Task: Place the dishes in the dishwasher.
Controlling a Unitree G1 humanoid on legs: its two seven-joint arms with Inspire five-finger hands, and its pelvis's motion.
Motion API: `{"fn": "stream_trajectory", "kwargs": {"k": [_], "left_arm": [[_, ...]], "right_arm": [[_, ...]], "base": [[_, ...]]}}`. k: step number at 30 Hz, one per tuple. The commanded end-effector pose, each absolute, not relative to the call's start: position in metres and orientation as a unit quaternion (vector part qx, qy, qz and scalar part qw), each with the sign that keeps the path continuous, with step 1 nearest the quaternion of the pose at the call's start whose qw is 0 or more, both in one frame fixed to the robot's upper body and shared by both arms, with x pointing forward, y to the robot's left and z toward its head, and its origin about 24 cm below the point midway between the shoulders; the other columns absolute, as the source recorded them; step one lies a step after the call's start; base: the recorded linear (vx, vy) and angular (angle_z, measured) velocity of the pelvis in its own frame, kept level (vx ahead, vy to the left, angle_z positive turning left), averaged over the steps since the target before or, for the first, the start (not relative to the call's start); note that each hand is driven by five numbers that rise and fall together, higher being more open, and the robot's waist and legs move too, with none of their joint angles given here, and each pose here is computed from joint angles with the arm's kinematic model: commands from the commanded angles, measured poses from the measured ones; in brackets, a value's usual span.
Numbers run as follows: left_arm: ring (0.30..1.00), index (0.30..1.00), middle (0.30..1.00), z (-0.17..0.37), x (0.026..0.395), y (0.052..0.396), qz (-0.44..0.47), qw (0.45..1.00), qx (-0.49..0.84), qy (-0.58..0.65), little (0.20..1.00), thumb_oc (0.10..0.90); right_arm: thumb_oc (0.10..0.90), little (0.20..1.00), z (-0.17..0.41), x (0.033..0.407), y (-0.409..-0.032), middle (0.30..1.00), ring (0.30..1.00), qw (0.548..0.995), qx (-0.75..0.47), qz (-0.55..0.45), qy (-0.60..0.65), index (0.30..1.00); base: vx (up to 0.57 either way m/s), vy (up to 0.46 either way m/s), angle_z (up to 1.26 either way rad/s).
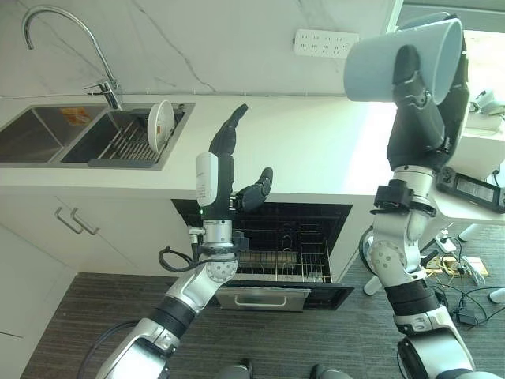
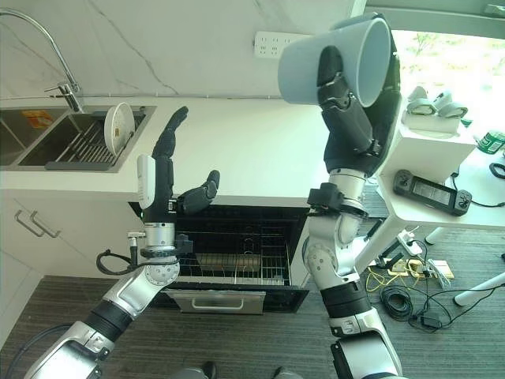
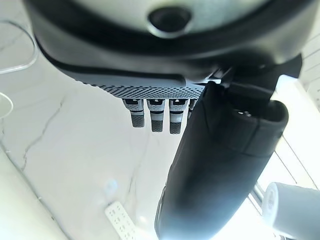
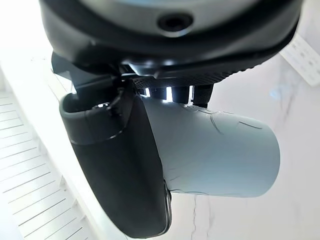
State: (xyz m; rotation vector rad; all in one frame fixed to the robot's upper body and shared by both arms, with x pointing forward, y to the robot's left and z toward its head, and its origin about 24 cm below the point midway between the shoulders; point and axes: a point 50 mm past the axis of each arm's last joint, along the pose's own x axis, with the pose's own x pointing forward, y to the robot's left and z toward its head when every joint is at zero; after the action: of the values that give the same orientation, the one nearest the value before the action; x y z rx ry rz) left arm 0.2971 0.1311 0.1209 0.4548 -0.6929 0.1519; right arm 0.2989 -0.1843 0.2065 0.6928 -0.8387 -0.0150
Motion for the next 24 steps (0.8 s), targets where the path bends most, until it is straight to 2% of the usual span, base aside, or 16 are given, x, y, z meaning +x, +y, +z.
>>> {"fn": "stream_trajectory", "kwargs": {"k": [1, 6, 12, 16, 20, 24], "left_arm": [[0.9, 0.9, 0.9, 0.156, 0.293, 0.126, -0.094, 0.93, 0.083, -0.347, 0.9, 0.8], [0.9, 0.9, 0.9, 0.12, 0.274, 0.143, -0.234, 0.948, 0.047, -0.21, 0.9, 0.8], [0.9, 0.9, 0.9, 0.071, 0.242, 0.165, -0.319, 0.946, 0.001, -0.052, 0.9, 0.8], [0.9, 0.9, 0.9, 0.062, 0.233, 0.169, -0.331, 0.943, -0.011, -0.023, 0.9, 0.8], [0.9, 0.9, 0.9, 0.045, 0.222, 0.17, -0.373, 0.925, -0.052, 0.052, 0.9, 0.8], [0.9, 0.9, 0.9, 0.013, 0.195, 0.17, -0.434, 0.88, -0.094, 0.166, 0.9, 0.8]], "right_arm": [[0.4, 0.3, 0.245, 0.282, -0.18, 0.3, 0.3, 0.829, 0.284, 0.102, -0.471, 0.3], [0.4, 0.3, 0.203, 0.276, -0.195, 0.3, 0.3, 0.868, 0.272, 0.126, -0.396, 0.3], [0.4, 0.3, 0.171, 0.27, -0.207, 0.3, 0.3, 0.893, 0.262, 0.116, -0.348, 0.3], [0.4, 0.3, 0.166, 0.269, -0.209, 0.3, 0.3, 0.897, 0.259, 0.115, -0.338, 0.3], [0.4, 0.3, 0.159, 0.27, -0.209, 0.3, 0.3, 0.905, 0.258, 0.117, -0.319, 0.3], [0.4, 0.3, 0.15, 0.274, -0.208, 0.3, 0.3, 0.913, 0.252, 0.126, -0.295, 0.3]], "base": [[0.0, 0.0, 0.0], [0.0, 0.038, -0.01], [-0.01, 0.019, -0.01], [0.0, 0.008, 0.02], [0.0, 0.011, 0.03], [0.0, 0.0, 0.0]]}}
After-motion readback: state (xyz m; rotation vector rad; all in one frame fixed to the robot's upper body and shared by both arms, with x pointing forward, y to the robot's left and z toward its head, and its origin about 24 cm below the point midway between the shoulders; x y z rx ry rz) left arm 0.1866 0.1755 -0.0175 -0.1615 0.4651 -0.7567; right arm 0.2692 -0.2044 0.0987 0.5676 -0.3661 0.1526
